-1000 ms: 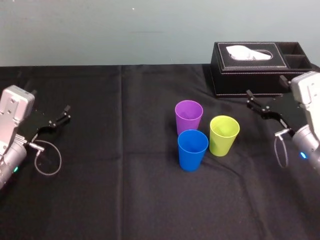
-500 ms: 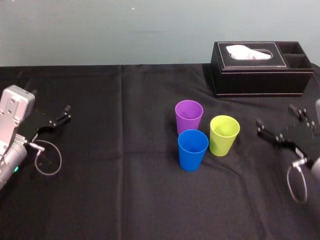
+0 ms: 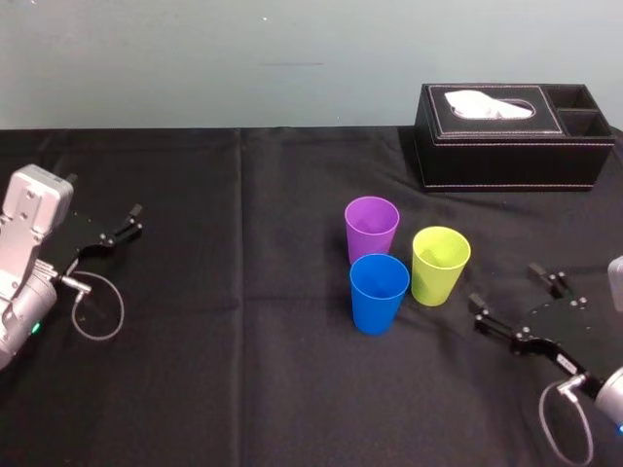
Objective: Stack the three plastic cups sequentially using one hand.
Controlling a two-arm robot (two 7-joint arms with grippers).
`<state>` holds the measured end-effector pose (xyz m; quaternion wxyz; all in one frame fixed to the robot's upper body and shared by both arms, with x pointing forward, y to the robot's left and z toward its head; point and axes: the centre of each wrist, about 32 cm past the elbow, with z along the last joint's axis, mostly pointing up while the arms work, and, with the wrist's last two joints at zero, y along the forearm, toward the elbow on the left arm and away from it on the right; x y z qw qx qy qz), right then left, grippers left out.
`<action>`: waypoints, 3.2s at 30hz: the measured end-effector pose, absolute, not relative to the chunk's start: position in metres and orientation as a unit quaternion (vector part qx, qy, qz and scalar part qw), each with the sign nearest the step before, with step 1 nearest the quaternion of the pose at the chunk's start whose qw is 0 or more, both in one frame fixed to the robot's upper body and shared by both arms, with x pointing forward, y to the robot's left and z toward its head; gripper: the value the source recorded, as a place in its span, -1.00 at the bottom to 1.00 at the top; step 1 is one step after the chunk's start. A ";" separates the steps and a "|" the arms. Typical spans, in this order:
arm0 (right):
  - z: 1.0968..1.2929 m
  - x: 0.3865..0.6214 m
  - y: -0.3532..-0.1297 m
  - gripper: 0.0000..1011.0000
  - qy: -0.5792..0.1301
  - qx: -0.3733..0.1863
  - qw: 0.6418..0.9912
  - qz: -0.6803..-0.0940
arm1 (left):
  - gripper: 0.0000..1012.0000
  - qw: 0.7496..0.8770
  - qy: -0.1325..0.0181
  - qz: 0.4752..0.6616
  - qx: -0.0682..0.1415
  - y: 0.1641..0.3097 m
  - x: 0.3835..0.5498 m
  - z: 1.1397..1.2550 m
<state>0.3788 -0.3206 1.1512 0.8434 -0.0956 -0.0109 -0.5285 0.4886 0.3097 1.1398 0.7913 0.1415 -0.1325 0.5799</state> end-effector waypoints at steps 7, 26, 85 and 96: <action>1.148 0.389 -0.314 0.99 0.016 -0.077 0.853 -0.515 | 1.00 0.791 -0.132 0.580 0.141 0.310 0.489 1.140; 1.135 0.429 -0.292 0.99 0.020 -0.079 0.855 -0.512 | 1.00 0.791 -0.132 0.580 0.141 0.310 0.489 1.140; 1.137 0.461 -0.278 0.47 0.014 -0.057 0.856 -0.513 | 1.00 0.791 -0.133 0.580 0.141 0.310 0.489 1.140; 1.177 0.472 -0.283 0.47 -0.019 -0.019 0.865 -0.501 | 1.00 0.791 -0.132 0.580 0.141 0.310 0.489 1.140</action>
